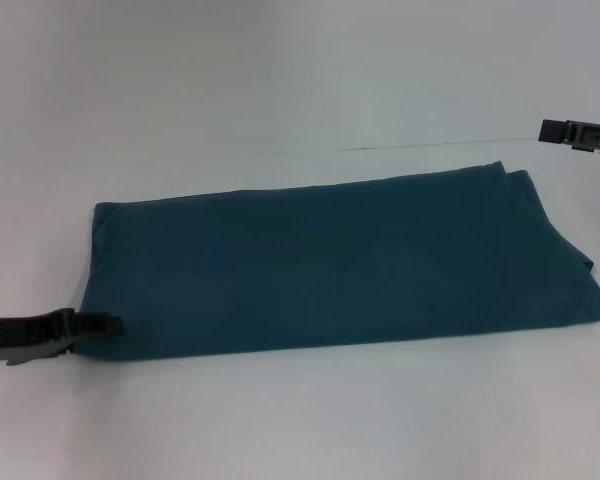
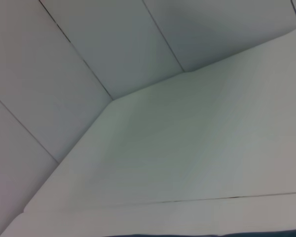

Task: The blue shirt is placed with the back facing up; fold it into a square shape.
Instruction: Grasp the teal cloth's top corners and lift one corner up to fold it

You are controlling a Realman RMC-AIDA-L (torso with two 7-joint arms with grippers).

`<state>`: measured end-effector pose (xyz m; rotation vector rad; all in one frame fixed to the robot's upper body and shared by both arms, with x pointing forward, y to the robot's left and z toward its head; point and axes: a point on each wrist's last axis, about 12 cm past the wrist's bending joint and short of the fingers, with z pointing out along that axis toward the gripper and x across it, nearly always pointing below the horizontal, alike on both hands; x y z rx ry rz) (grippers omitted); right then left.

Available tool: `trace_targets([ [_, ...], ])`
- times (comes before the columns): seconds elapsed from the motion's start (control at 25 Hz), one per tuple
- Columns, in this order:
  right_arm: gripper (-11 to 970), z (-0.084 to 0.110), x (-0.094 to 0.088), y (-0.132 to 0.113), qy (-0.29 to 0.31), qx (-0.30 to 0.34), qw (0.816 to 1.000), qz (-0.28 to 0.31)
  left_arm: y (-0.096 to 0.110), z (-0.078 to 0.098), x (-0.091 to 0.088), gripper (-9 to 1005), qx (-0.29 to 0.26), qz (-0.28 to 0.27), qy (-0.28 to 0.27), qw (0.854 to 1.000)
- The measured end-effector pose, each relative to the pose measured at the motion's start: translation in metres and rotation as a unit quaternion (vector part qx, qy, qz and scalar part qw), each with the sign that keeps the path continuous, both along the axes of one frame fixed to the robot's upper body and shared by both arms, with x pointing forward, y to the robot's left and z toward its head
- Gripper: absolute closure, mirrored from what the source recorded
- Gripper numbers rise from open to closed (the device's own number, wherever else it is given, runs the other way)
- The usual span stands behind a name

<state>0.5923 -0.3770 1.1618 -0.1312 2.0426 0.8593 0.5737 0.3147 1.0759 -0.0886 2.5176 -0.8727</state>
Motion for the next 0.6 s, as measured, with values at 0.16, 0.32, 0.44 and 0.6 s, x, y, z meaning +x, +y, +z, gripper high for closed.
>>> trace_targets([
  [0.16,41,-0.0013,-0.0001,0.0022,0.001,0.001,1.000,0.002,-0.0005,-0.0018,0.0020,265,0.009,0.006,-0.003,1.000],
  [0.32,44,-0.0022,-0.0015,0.0021,0.003,0.003,1.000,0.003,-0.0021,-0.0023,0.0026,369,0.013,0.004,-0.003,1.000],
  [0.44,47,-0.0027,-0.0027,0.0015,0.004,0.006,1.000,0.003,-0.0030,-0.0027,0.0026,558,0.014,0.001,-0.002,1.000],
  [0.6,50,-0.0030,-0.0035,0.0014,0.003,0.008,1.000,0.004,-0.0035,-0.0031,0.0023,727,0.016,-0.001,-0.001,1.000],
])
